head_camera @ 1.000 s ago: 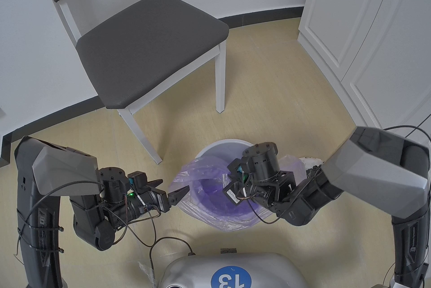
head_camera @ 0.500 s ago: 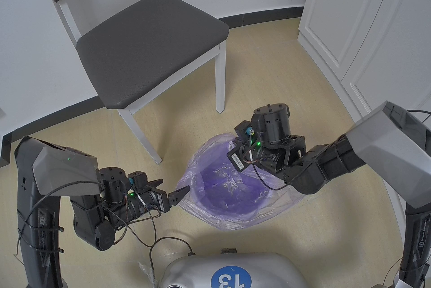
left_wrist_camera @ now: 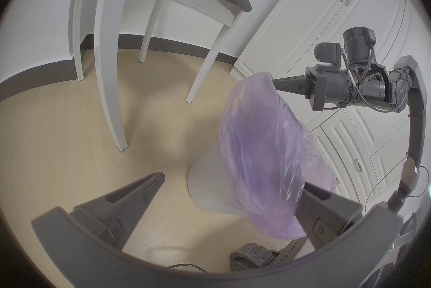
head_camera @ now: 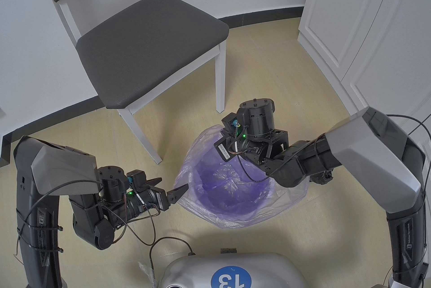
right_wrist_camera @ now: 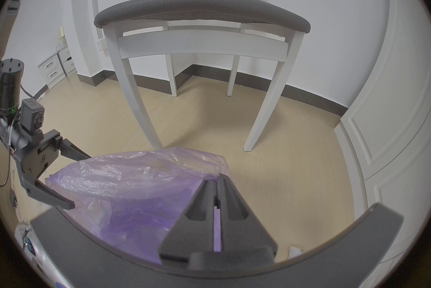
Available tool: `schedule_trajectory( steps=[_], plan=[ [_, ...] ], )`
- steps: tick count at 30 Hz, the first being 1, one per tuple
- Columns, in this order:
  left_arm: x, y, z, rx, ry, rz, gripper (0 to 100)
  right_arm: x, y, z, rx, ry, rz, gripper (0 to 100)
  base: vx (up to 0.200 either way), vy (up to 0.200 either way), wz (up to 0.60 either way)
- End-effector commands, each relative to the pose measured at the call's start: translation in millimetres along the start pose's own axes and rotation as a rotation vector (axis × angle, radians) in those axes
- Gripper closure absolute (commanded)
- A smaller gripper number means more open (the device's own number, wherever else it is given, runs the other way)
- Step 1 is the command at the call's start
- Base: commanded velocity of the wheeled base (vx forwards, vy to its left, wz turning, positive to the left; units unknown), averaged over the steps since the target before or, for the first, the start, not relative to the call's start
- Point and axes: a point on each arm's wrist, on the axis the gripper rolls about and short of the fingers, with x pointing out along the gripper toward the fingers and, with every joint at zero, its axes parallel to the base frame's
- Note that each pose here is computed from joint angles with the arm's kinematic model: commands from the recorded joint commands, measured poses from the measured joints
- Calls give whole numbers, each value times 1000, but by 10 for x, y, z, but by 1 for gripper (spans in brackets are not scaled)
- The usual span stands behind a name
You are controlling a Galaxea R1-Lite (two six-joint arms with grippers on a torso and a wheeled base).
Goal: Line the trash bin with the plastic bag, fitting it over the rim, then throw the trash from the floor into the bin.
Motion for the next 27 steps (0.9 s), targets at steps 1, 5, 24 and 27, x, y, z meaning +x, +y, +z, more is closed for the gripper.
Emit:
schedule_trajectory(
  steps=[1, 5, 24, 27],
  plan=[
    [-3, -2, 17, 5, -16, -2, 0, 99, 40, -40, 10, -12, -2, 100, 0, 0, 0],
    [-7, 0, 28, 6, -20, -1, 0, 99, 53, -1, 13, -39, -8, 100, 0, 0, 0],
    [17, -32, 85, 16, -45, 2, 0, -307, -128, 230, 56, -80, -21, 0, 0, 0, 0],
    [27, -29, 105, 17, -57, 17, 0, -423, -213, 247, 58, -73, -30, 0, 0, 0, 0]
  ],
)
